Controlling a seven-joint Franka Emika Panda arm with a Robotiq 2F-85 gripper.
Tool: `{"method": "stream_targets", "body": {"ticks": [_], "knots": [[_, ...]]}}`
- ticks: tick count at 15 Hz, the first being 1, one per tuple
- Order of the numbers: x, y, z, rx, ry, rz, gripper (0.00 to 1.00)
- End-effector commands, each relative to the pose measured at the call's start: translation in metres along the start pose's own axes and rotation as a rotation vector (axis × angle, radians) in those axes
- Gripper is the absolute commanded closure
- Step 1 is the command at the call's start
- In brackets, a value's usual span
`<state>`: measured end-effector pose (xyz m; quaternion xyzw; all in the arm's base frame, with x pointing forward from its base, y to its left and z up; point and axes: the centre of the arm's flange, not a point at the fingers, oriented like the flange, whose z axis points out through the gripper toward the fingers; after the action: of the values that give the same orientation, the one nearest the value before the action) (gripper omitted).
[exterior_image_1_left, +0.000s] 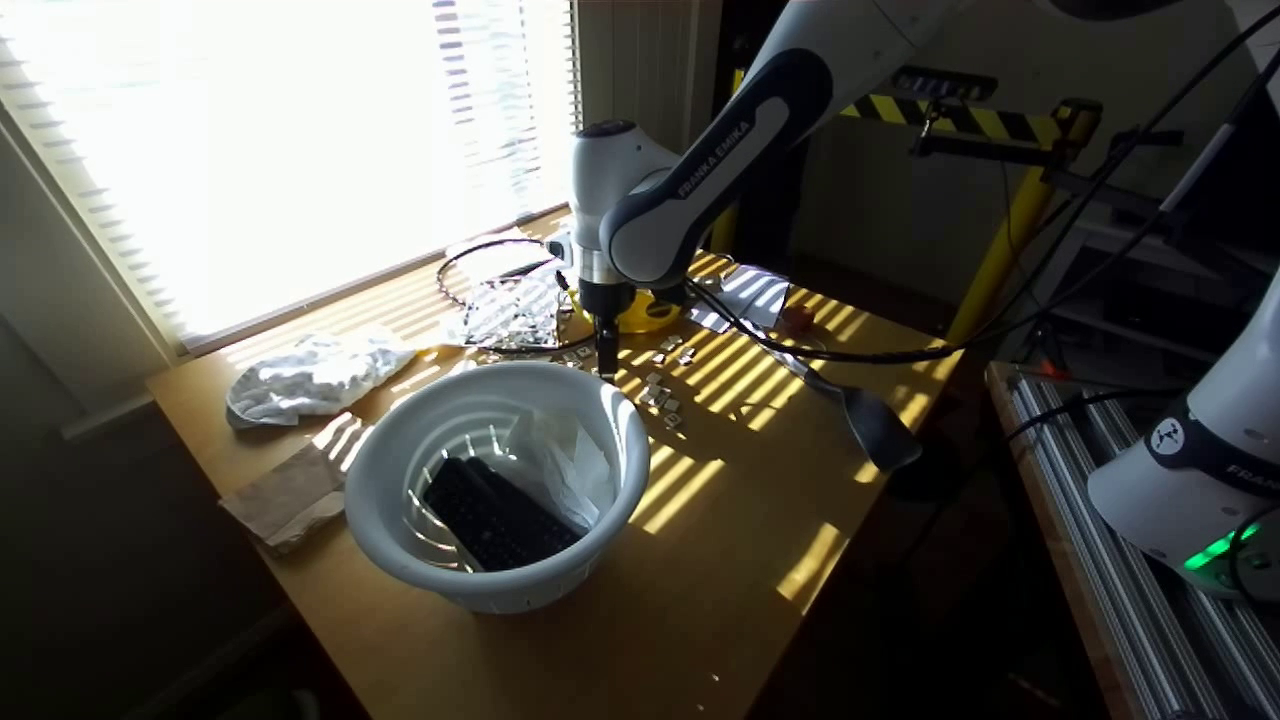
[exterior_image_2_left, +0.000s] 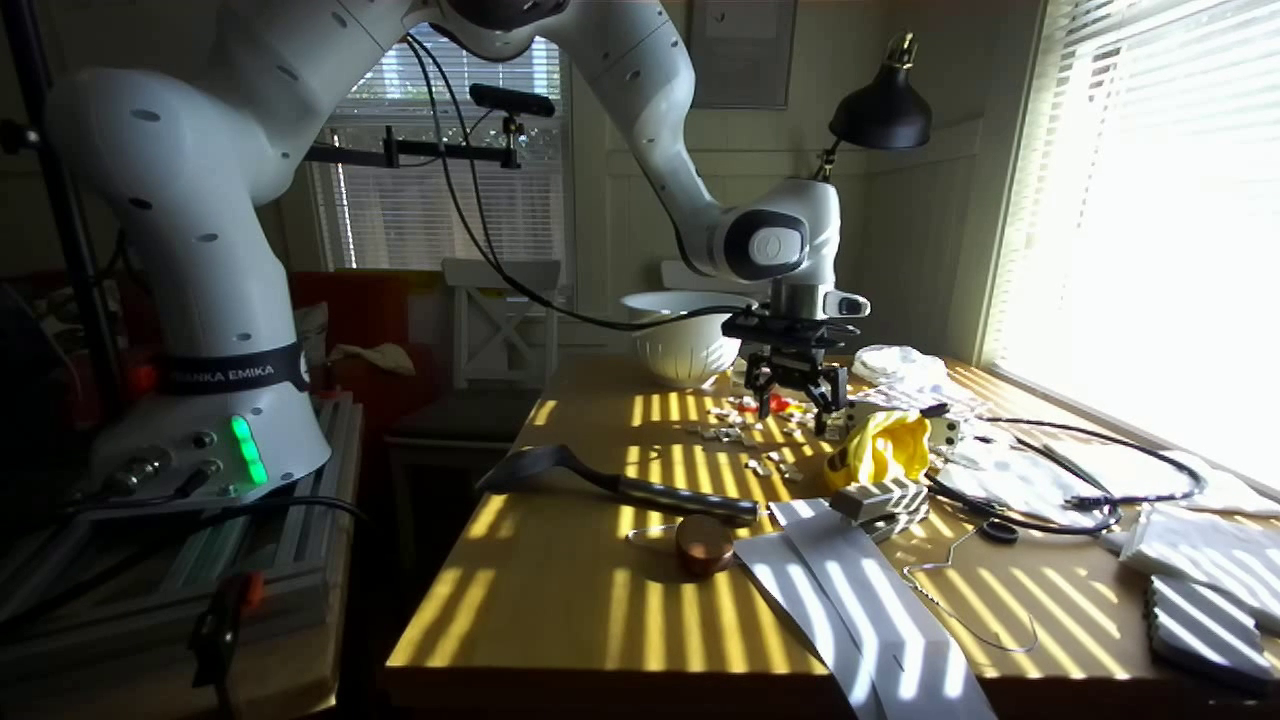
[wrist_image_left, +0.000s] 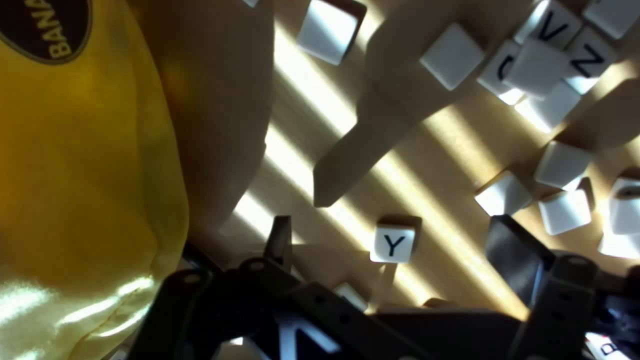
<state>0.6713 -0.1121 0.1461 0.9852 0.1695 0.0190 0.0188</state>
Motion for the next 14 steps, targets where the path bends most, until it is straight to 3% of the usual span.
{"method": "stream_targets", "body": {"ticks": [1, 7, 14], "knots": [[0.009, 0.013, 0.007, 0.038, 0.032, -0.023, 0.01], [0.021, 0.010, 0.009, 0.039, 0.026, -0.017, 0.03], [0.026, -0.017, 0.010, 0.030, 0.009, 0.054, 0.01]]}}
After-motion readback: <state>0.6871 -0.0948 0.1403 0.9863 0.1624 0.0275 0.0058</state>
